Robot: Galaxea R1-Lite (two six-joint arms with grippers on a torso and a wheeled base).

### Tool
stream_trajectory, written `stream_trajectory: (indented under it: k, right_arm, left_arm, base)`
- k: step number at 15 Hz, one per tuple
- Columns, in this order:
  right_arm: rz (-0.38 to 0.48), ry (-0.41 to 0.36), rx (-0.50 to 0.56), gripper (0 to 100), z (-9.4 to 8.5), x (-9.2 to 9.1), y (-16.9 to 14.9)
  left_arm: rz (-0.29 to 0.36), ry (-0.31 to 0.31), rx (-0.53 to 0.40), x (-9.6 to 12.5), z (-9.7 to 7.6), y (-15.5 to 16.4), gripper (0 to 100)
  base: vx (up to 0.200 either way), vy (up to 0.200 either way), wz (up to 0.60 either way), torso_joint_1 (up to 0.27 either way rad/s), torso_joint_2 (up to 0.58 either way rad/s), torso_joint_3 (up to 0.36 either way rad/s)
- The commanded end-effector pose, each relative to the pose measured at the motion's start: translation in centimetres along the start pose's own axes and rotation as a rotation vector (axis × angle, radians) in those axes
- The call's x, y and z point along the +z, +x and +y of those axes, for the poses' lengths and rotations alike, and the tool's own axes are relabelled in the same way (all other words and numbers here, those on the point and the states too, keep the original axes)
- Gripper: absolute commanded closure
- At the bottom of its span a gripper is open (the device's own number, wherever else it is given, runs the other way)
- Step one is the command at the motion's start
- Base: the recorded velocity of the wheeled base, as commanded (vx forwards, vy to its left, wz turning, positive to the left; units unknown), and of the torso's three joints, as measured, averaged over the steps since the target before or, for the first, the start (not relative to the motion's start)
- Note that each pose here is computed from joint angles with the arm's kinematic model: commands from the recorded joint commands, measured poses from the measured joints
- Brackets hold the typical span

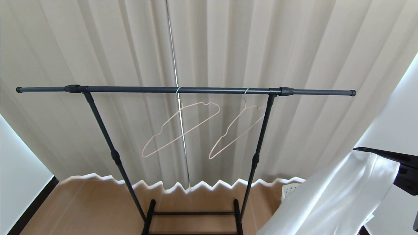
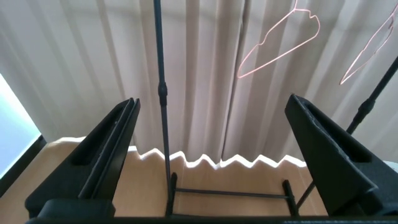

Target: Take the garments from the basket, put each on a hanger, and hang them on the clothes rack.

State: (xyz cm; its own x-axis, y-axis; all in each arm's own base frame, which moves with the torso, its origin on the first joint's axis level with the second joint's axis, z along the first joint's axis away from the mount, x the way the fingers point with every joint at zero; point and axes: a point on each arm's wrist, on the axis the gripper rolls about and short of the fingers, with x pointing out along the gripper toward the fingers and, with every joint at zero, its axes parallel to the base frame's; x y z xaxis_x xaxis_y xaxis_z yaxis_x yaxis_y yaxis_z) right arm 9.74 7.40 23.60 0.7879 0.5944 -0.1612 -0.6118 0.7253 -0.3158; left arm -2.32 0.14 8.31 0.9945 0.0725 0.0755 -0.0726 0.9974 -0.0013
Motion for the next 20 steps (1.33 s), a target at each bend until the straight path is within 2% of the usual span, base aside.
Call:
stream_trajectory:
  k: [1,4,6,7,8,9,10,11,12,13,14,15,16,17,18,19,20]
  right_arm:
    - [0.007,0.0,0.002,100,0.0,-0.1,0.1]
    - [0.017,-0.003,0.005,100,0.1,-0.3,0.2]
    - [0.054,-0.01,-0.005,100,0.2,-0.8,0.6]
    - [0.114,-0.013,-0.028,100,0.2,-1.1,1.8]
    - [0.192,-0.018,-0.066,100,0.3,-1.4,3.8]
    - [0.249,-0.023,-0.067,100,0.4,-1.5,6.1]
    - [0.282,-0.022,-0.064,100,0.4,-1.5,7.6]
    - [0.331,-0.006,-0.059,100,0.4,-1.4,10.7]
    - [0.388,0.058,-0.062,100,0.4,-1.2,13.7]
    - [0.439,0.138,-0.057,100,0.6,-0.8,15.4]
    - [0.474,0.191,-0.053,100,0.8,-0.5,16.4]
    - [0.517,0.276,-0.057,100,0.9,-0.2,17.2]
    - [0.526,0.324,-0.064,100,1.0,-0.3,18.1]
    - [0.544,0.333,-0.07,100,1.2,-0.8,19.0]
    - [0.522,0.345,-0.081,100,1.2,-1.0,20.3]
    - [0.503,0.348,-0.085,100,1.2,-0.9,20.6]
    - [0.472,0.379,-0.097,100,1.2,-0.9,21.4]
  left_arm:
    - [0.001,0.001,0.001,0.0,0.0,0.0,0]
    - [0.001,0.009,0.001,0.0,0.0,0.0,0]
    - [0.016,0.051,0.002,-0.1,0.0,0.0,0]
    - [0.096,0.095,0.007,-0.1,-0.1,0.6,0]
    - [0.217,0.108,-0.004,0.4,-0.1,1.8,0]
    - [0.305,0.101,-0.028,1.9,-0.3,3.2,0]
    - [0.356,0.086,-0.043,2.9,-0.4,4.4,0]
    - [0.446,0.02,-0.082,5.0,-0.8,7.3,0]
    - [0.508,-0.086,-0.185,7.6,-2.3,10.9,0]
    - [0.555,-0.16,-0.26,9.2,-4.3,13.4,0]
    - [0.586,-0.166,-0.298,9.9,-6.0,15.1,0]
    - [0.638,-0.151,-0.374,10.1,-9.0,16.9,0]
    - [0.676,-0.138,-0.44,10.2,-11.5,18.1,0]
    - [0.704,-0.134,-0.474,10.0,-13.1,18.7,0]
    - [0.752,-0.129,-0.517,9.3,-15.9,19.7,0]
    - [0.77,-0.133,-0.531,9.1,-17.0,20.0,0]
    - [0.819,-0.138,-0.559,8.1,-19.5,20.3,0]
  base:
    - [0.0,0.0,0.0,0.0,0.0,0.0]
    - [0.0,0.0,0.0,0.0,0.0,0.0]
    - [0.0,0.0,0.0,0.0,0.0,0.0]
    - [0.0,0.0,0.0,0.0,0.0,0.0]
    - [0.0,0.0,0.0,0.0,0.0,0.0]
    - [0.0,0.0,0.0,0.0,0.0,0.0]
    - [0.0,0.0,0.0,0.0,0.0,0.0]
    - [0.0,0.0,0.0,0.0,0.0,0.0]
    - [0.0,0.0,0.0,0.0,0.0,0.0]
    - [0.0,0.0,0.0,0.0,0.0,0.0]
    - [0.0,0.0,0.0,0.0,0.0,0.0]
    - [0.0,0.0,0.0,0.0,0.0,0.0]
    - [0.0,0.0,0.0,0.0,0.0,0.0]
    - [0.0,0.0,0.0,0.0,0.0,0.0]
    - [0.0,0.0,0.0,0.0,0.0,0.0]
    - [0.0,0.0,0.0,0.0,0.0,0.0]
    - [0.0,0.0,0.0,0.0,0.0,0.0]
